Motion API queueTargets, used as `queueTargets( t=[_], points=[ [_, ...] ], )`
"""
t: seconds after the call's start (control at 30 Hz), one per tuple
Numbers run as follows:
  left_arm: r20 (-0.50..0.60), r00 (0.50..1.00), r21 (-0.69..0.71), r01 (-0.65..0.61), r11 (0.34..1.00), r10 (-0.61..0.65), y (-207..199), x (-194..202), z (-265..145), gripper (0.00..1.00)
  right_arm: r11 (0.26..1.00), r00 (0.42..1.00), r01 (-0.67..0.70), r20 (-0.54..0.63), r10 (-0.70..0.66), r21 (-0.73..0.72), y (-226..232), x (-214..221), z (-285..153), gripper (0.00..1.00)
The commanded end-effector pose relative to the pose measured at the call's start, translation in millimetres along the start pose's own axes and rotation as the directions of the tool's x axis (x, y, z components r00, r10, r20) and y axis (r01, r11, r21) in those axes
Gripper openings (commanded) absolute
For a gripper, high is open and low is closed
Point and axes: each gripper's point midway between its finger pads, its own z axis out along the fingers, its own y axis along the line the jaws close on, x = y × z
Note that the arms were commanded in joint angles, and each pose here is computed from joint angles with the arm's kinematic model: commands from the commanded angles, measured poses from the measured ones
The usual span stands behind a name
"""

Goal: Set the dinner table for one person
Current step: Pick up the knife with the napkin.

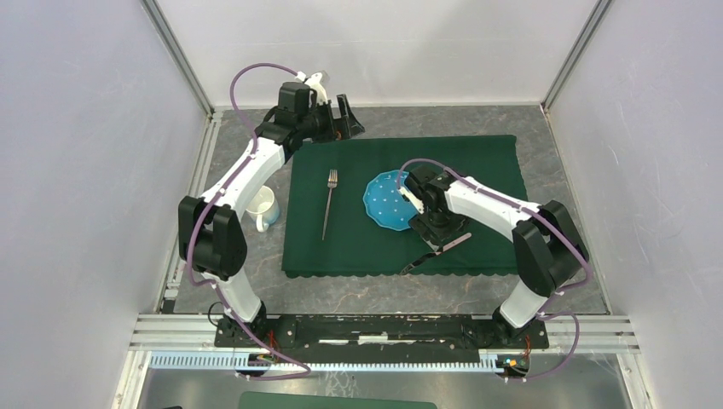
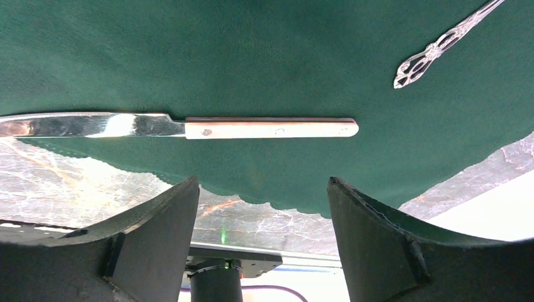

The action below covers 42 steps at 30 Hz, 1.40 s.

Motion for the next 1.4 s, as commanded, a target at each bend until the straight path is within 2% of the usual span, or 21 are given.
queueTargets(
  t=[0.0, 0.67, 1.37],
  points=[
    [0.043, 0.999, 0.028, 0.031, 0.999, -0.032, -9, -16, -2, 1.00, 0.999, 1.000, 0.013, 0.025, -0.015, 0.044, -6, 4, -2, 0.81],
    [0.038, 0.998, -0.002, 0.042, 0.999, -0.042, -1, -14, 3, 1.00, 0.997, 0.990, 0.070, 0.119, -0.072, 0.018, 12, -6, 10, 0.71],
    [0.033, 0.998, -0.021, 0.046, 0.999, -0.045, 4, -11, 4, 1.00, 0.996, 0.990, 0.089, 0.114, -0.089, 0.001, 21, -2, 24, 0.63]
  ],
)
